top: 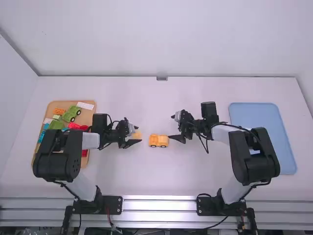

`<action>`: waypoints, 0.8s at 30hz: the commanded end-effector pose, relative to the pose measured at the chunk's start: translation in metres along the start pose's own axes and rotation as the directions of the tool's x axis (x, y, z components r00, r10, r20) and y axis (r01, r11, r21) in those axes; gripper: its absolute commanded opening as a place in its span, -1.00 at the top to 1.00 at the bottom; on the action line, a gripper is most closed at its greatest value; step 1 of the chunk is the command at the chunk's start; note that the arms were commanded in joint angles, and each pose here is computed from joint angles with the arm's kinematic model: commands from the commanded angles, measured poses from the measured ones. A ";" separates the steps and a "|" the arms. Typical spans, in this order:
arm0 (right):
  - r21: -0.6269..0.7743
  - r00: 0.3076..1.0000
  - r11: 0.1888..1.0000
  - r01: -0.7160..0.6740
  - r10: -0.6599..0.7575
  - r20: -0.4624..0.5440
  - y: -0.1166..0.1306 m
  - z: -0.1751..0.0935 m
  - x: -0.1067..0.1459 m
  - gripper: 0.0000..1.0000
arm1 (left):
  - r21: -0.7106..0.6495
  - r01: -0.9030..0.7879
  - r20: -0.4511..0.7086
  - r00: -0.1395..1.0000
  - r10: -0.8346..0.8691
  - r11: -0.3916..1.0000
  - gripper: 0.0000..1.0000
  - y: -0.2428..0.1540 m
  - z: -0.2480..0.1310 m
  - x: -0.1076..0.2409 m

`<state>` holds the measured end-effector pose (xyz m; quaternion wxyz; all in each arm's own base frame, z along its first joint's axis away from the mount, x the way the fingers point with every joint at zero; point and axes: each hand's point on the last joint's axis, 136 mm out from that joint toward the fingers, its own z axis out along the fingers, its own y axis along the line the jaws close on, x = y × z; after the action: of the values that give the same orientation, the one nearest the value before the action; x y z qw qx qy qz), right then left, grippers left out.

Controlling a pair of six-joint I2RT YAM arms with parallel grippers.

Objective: Assemble lego blocks to make yellow taxi

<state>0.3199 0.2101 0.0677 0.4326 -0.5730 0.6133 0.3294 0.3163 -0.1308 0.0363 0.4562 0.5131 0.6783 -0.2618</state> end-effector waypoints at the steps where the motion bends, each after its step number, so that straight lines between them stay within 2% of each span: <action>1: -0.015 1.000 1.000 -0.015 0.015 0.006 0.005 0.001 0.003 -0.97 | -0.054 -0.025 -0.079 0.997 0.021 0.998 -0.18 0.013 -0.001 0.010; 6: -0.042 1.000 0.999 0.014 -0.013 0.009 0.012 0.010 -0.001 -0.97 | -0.044 -0.003 -0.101 0.995 -0.001 0.999 -0.07 0.017 0.006 0.024; 10: -0.047 0.999 0.998 0.036 -0.037 -0.017 0.016 0.018 -0.001 -0.97 | -0.026 0.052 -0.106 0.993 -0.055 0.998 -0.08 0.026 0.011 0.037; 13: -0.040 0.998 0.998 0.047 -0.049 -0.041 0.016 0.023 0.000 -0.97 | 0.030 0.010 -0.069 0.998 -0.008 1.000 -0.15 0.022 0.016 0.039; 18: -0.046 0.997 0.997 0.066 -0.068 -0.037 0.018 0.027 -0.003 -0.97 | 0.061 0.013 -0.088 0.996 -0.008 0.998 -0.15 0.012 0.018 0.045; 23: -0.023 0.998 0.998 0.056 -0.057 -0.030 0.011 0.023 -0.004 -0.97 | 0.054 -0.007 -0.075 0.997 0.011 0.999 -0.01 0.004 0.018 0.049; 24: -0.022 0.998 0.998 0.059 -0.059 -0.030 0.011 0.023 -0.004 -0.97 | 0.049 -0.018 -0.071 0.997 0.021 0.999 0.07 0.002 0.018 0.050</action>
<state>0.3136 0.2361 0.0651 0.4321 -0.6063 0.5923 0.3078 0.3371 -0.1170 -0.0096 0.4223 0.5371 0.6905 -0.2376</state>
